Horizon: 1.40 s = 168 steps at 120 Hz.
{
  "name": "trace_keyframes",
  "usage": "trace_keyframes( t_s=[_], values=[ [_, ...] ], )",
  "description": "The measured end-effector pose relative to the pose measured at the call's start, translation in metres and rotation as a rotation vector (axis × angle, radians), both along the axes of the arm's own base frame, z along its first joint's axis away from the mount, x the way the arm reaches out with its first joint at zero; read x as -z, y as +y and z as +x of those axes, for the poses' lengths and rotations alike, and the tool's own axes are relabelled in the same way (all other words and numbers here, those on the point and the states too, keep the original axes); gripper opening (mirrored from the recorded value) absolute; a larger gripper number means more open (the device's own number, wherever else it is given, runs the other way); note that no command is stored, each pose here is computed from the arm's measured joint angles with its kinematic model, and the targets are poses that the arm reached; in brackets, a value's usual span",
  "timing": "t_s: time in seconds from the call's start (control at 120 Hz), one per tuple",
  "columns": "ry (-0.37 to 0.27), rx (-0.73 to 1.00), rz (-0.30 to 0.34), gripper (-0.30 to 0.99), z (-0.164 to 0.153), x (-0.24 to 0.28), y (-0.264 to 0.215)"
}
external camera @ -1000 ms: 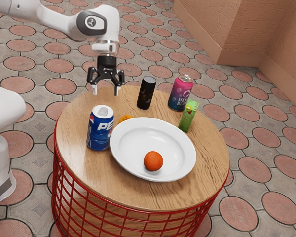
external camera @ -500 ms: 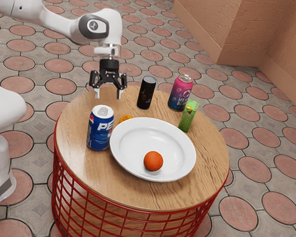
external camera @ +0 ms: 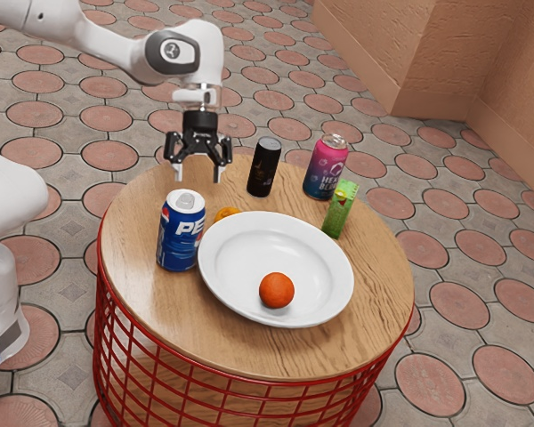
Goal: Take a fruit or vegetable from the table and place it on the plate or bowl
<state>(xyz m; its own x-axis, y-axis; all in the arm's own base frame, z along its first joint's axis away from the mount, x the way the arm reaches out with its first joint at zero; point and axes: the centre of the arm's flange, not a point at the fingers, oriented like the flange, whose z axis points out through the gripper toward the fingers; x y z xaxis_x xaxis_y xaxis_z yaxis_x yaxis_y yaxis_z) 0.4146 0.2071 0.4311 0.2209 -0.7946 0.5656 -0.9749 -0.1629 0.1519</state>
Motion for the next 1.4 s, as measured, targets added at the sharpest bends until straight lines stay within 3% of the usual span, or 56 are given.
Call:
trace_keyframes(
  t_s=[1.4],
  values=[
    [-0.004, 0.070, -0.022, 0.69, 0.031, 0.018, -0.063]
  ],
)
